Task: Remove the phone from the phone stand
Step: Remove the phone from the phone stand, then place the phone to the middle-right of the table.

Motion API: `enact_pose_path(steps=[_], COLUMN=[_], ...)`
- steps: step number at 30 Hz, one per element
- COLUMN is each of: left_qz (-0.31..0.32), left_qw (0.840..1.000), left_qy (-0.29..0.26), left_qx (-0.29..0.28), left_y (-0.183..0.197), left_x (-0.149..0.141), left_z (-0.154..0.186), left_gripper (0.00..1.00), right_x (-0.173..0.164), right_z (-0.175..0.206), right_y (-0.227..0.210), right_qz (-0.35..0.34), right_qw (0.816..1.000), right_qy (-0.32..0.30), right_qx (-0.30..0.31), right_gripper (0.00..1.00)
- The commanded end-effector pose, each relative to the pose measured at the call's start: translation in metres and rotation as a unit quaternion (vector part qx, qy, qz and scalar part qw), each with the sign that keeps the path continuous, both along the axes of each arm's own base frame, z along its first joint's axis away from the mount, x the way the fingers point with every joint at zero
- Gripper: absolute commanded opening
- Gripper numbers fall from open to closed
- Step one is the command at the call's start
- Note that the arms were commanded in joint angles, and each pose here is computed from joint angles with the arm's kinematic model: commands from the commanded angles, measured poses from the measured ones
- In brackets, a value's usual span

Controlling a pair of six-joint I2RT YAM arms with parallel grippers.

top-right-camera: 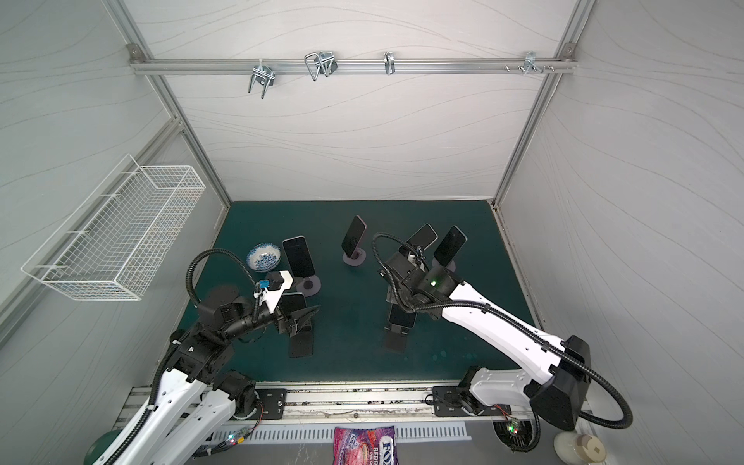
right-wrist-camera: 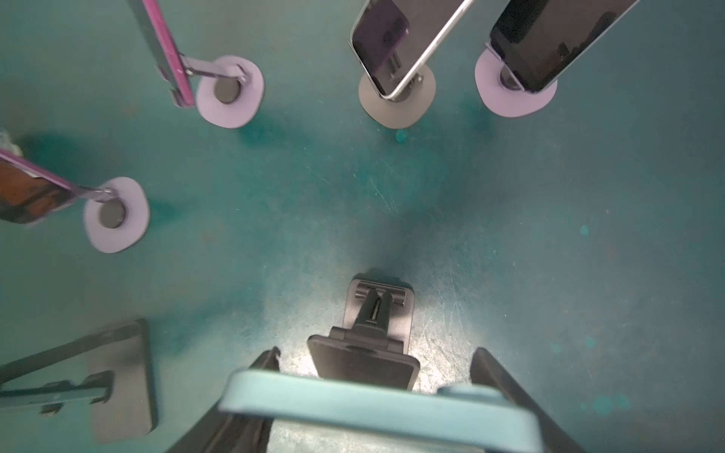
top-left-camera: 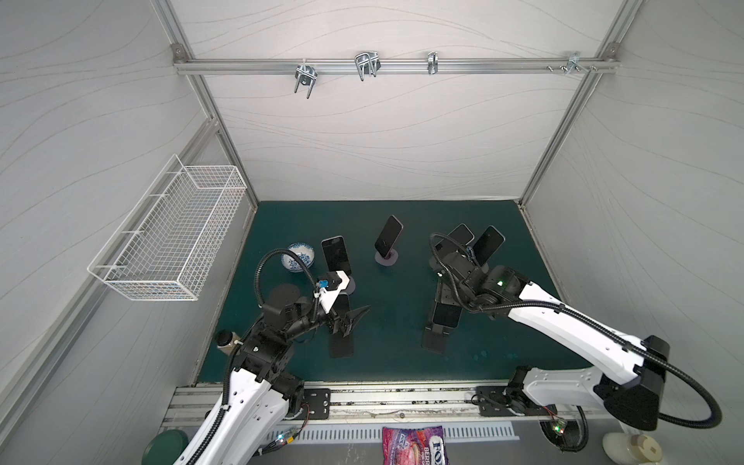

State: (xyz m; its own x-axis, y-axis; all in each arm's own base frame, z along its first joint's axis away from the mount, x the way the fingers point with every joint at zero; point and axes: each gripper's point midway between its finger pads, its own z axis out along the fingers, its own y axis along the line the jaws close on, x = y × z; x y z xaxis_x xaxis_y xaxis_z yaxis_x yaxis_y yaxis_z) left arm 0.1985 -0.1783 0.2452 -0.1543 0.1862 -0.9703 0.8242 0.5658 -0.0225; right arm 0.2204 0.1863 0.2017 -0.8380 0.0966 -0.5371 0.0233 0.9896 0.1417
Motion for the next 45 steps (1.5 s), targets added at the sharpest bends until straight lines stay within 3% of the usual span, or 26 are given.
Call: enact_pose_path(steps=[1, 12, 24, 41, 45], left_qz=[-0.021, -0.051, -0.128, -0.203, -0.219], left_qw=[0.999, 0.998, 0.988, 0.976, 0.973], left_qy=[-0.023, -0.043, -0.074, -0.078, -0.061], left_qx=[-0.015, 0.003, 0.033, 0.026, 0.034], left_y=[-0.008, -0.029, -0.093, -0.172, -0.191], left_x=[-0.001, -0.006, -0.017, -0.009, -0.012], left_z=[0.020, 0.044, 0.064, 0.084, 0.082], left_gripper=[0.95, 0.93, 0.92, 0.91, 0.91], right_x=[-0.001, -0.001, -0.002, -0.002, 0.002], right_z=[0.024, 0.051, 0.067, 0.070, 0.065], right_y=[-0.004, 0.008, -0.007, -0.060, -0.082], right_qz=[0.006, 0.074, 0.095, 0.086, 0.075], right_qw=[1.000, 0.995, 0.988, 0.987, 0.992], right_qy=[-0.020, -0.012, 0.016, 0.025, 0.016], right_qx=[0.018, 0.061, 0.121, 0.134, 0.102], right_gripper=[0.64, 0.63, 0.63, 0.63, 0.64])
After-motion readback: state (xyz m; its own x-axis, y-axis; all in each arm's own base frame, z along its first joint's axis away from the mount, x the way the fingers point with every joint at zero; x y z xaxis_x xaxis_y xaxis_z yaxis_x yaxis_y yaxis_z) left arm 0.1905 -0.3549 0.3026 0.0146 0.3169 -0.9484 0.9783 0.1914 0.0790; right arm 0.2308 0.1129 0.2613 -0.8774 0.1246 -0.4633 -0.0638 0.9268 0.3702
